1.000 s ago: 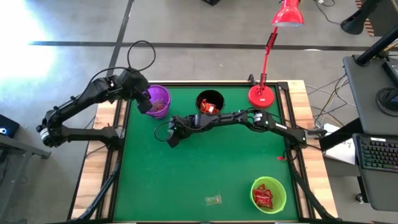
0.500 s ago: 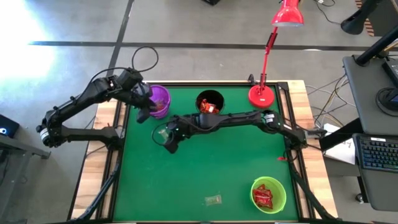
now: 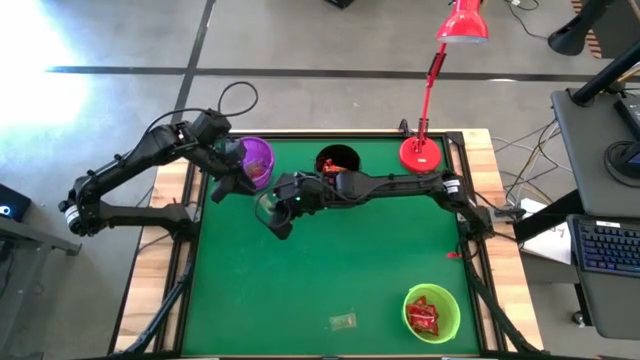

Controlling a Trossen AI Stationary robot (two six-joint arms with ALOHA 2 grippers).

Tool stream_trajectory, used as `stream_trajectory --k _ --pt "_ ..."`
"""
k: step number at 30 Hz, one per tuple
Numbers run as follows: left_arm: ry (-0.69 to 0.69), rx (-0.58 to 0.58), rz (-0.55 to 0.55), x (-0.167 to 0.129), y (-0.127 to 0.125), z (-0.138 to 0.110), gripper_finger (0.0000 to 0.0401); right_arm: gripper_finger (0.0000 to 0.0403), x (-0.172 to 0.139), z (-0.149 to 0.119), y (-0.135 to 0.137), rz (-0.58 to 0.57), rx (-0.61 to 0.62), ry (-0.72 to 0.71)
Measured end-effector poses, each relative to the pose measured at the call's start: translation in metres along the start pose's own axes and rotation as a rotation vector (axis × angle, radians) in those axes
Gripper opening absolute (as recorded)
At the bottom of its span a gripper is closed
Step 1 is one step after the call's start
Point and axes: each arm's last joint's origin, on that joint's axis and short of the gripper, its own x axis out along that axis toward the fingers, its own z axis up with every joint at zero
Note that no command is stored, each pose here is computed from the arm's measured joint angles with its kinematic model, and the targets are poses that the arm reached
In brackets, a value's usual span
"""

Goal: Sort candy
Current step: Put the green gummy into the violet bucket

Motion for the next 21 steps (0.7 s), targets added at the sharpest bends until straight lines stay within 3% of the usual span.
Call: stream_trajectory --k 12,21 --pt "-0.019 -0.041 -0.008 0.006 0.006 0.008 0.0114 0.0011 -0.017 0.009 0.003 -0.028 -0.032 -0.051" --pt "-0.014 -0.045 -0.147 0.02 0.014 0.017 0.0114 0.0011 -0.017 0.007 0.001 -0.04 -0.049 -0.033"
